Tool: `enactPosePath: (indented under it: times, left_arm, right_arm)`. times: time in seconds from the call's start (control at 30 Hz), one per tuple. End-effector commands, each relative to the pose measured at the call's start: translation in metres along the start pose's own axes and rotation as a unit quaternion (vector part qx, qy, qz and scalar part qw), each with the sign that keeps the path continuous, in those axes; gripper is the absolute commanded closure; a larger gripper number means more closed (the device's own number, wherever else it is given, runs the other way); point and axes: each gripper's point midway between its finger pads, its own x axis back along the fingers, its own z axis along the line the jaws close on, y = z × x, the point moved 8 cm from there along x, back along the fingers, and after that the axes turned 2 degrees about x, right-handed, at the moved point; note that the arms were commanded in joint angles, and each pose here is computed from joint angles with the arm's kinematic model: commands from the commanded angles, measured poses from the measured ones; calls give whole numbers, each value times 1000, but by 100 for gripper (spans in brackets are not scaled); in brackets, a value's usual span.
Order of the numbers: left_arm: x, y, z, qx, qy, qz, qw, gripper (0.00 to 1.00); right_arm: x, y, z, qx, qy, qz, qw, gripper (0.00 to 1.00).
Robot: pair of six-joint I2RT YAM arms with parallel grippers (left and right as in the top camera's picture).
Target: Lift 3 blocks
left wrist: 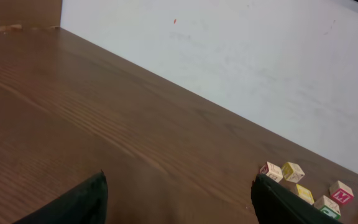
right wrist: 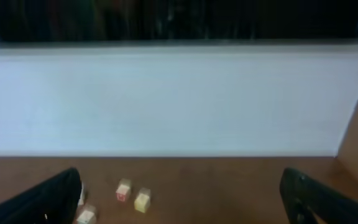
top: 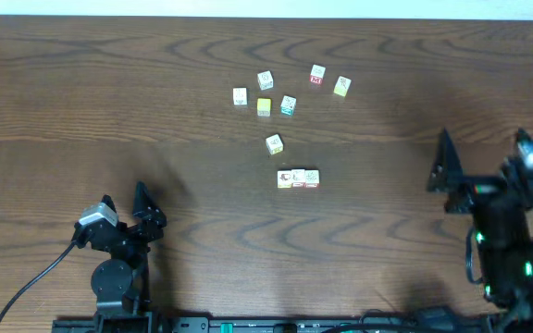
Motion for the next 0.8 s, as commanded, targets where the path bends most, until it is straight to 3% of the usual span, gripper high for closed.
enactPosePath:
  times: [0.0,0.1,0.2,0.4,0.77]
  left_arm:
    - [0,-10,7,-4,20,22,1000,26]
    - [0,-10,7,-4,20,22,1000,26]
    - [0,-10,7,-4,20,22,1000,26]
    - [0,-10,7,-4,20,22,1000,25]
    - [0,-10,7,-4,20,22,1000,26]
  right_arm:
    - [10,-27,-4,24,15,-49,998,1]
    - [18,-45,-7,26,13,-110,993,1]
    - [21,-72,-9,26,8,-127,992,1]
    - [20,-122,-10,26,5,-114,993,1]
    - [9,-173,-17,21,-20,-66,997,1]
